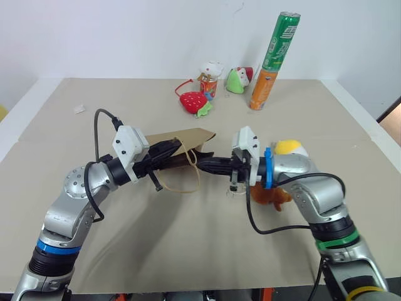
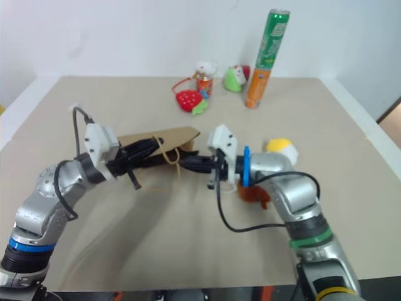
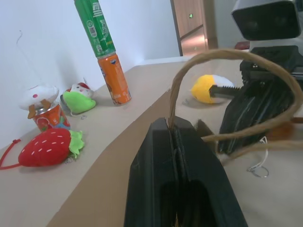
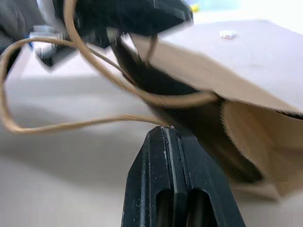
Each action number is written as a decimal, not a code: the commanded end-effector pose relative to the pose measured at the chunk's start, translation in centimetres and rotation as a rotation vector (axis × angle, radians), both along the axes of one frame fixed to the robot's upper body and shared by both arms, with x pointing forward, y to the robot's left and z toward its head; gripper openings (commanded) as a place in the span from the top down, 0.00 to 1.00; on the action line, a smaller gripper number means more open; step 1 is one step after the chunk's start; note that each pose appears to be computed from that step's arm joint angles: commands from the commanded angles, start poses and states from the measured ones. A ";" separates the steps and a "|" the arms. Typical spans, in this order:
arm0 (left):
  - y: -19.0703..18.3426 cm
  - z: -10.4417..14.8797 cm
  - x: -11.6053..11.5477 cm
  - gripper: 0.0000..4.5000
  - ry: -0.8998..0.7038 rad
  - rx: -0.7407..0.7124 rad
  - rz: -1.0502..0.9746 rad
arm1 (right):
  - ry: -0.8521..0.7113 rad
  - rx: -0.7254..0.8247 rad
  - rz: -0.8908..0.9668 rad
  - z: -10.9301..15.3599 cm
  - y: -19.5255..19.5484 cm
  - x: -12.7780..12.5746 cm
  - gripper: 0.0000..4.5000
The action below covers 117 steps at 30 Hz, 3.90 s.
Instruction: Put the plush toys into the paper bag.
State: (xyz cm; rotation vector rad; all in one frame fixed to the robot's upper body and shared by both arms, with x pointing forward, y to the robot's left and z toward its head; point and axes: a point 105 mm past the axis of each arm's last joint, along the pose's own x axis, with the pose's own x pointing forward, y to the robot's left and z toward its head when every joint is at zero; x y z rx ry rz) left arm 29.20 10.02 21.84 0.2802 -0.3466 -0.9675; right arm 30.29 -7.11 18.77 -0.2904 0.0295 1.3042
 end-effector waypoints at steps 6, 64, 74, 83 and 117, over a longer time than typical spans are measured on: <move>-0.4 1.0 -0.6 1.00 -0.045 0.005 -0.011 | -0.017 0.001 -0.012 1.4 -1.5 0.0 0.99; -1.1 10.0 -2.3 1.00 -0.428 -0.153 0.163 | -0.012 -0.206 -0.182 -9.4 5.7 1.8 0.99; -0.3 6.1 -0.6 1.00 -0.230 -0.135 0.205 | -0.082 -0.118 -0.178 -5.4 4.1 2.0 0.99; -0.3 4.4 -0.5 1.00 -0.200 -0.076 0.161 | -0.029 -0.017 -0.137 1.5 -2.9 -1.6 0.84; -0.3 4.5 -0.7 1.00 -0.278 -0.036 0.194 | -0.118 0.012 -0.117 4.8 -5.9 -0.3 0.78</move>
